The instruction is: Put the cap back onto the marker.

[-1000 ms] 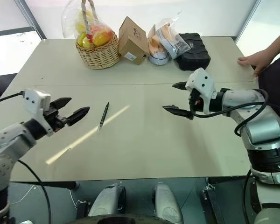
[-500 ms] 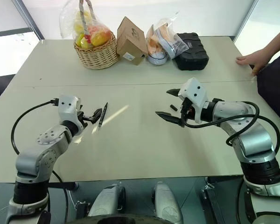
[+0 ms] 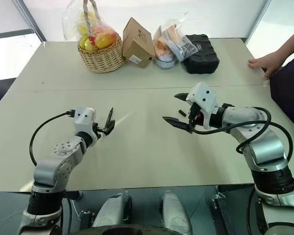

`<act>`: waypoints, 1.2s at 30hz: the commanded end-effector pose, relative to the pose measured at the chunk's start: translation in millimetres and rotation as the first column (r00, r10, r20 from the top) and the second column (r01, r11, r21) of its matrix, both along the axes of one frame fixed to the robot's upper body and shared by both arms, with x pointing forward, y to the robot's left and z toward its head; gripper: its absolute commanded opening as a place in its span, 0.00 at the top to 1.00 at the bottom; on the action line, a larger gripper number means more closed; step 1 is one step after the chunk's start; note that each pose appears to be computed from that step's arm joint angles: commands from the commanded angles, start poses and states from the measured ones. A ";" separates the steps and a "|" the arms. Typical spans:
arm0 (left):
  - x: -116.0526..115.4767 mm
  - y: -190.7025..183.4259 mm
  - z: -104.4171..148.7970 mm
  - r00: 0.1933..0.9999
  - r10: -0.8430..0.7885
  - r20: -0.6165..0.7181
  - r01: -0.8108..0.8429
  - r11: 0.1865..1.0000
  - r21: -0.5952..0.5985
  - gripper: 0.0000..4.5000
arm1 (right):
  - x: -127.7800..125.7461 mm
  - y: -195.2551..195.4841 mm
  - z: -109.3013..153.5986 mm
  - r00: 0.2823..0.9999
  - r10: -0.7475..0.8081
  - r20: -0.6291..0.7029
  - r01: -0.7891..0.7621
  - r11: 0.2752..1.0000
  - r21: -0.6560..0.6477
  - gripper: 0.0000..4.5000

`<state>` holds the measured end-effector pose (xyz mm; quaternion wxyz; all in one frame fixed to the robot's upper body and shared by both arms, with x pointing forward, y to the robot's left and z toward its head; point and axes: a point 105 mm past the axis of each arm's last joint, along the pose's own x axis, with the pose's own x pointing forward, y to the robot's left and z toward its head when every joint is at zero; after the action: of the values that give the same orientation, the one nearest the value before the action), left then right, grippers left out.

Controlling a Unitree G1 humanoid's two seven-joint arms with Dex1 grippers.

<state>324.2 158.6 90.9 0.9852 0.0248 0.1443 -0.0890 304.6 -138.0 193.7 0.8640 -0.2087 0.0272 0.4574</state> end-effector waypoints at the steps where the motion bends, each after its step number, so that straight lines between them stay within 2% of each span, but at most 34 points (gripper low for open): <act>1: 0.6 -1.4 0.2 1.000 -0.002 0.003 0.001 1.000 0.026 0.01 | -2.2 7.4 13.8 0.998 0.035 0.061 -0.035 0.999 0.010 0.00; 12: 7.8 -0.3 -24.4 0.997 0.019 -0.081 -0.016 0.999 0.037 0.01 | 0.7 9.7 17.6 0.995 0.042 0.085 -0.042 0.999 0.001 0.00; 20: 7.6 -1.3 -29.9 0.995 -0.004 -0.101 0.010 0.999 0.053 0.01 | -0.5 9.4 16.6 0.995 0.035 0.088 -0.035 0.999 0.000 0.00; 23: 7.0 -1.6 -32.5 0.994 -0.008 -0.110 0.014 0.998 0.059 0.20 | -0.1 8.6 17.1 0.995 0.029 0.090 -0.030 1.000 0.000 0.00; 24: 6.7 -1.9 -33.2 0.994 -0.010 -0.113 0.017 0.998 0.060 0.33 | 0.1 8.3 17.3 0.995 0.027 0.092 -0.027 1.000 0.000 0.00; 25: 6.4 -2.1 -33.8 0.993 -0.011 -0.116 0.018 0.998 0.060 0.41 | 0.2 8.1 17.5 0.995 0.026 0.093 -0.026 1.000 0.000 0.00; 30: 5.1 -2.2 -36.0 0.992 -0.002 -0.128 0.009 0.998 0.054 0.97 | 1.3 7.0 18.0 0.995 0.022 0.096 -0.022 1.000 -0.002 0.00; 36: 0.9 -3.4 -38.5 0.990 -0.014 -0.139 0.020 0.999 0.042 0.99 | 1.8 5.5 19.0 0.995 0.019 0.097 -0.019 1.000 -0.007 0.00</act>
<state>334.0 149.9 74.7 0.9799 0.0409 0.1670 -0.1010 307.0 -130.8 198.9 0.8588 -0.2217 0.0116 0.4618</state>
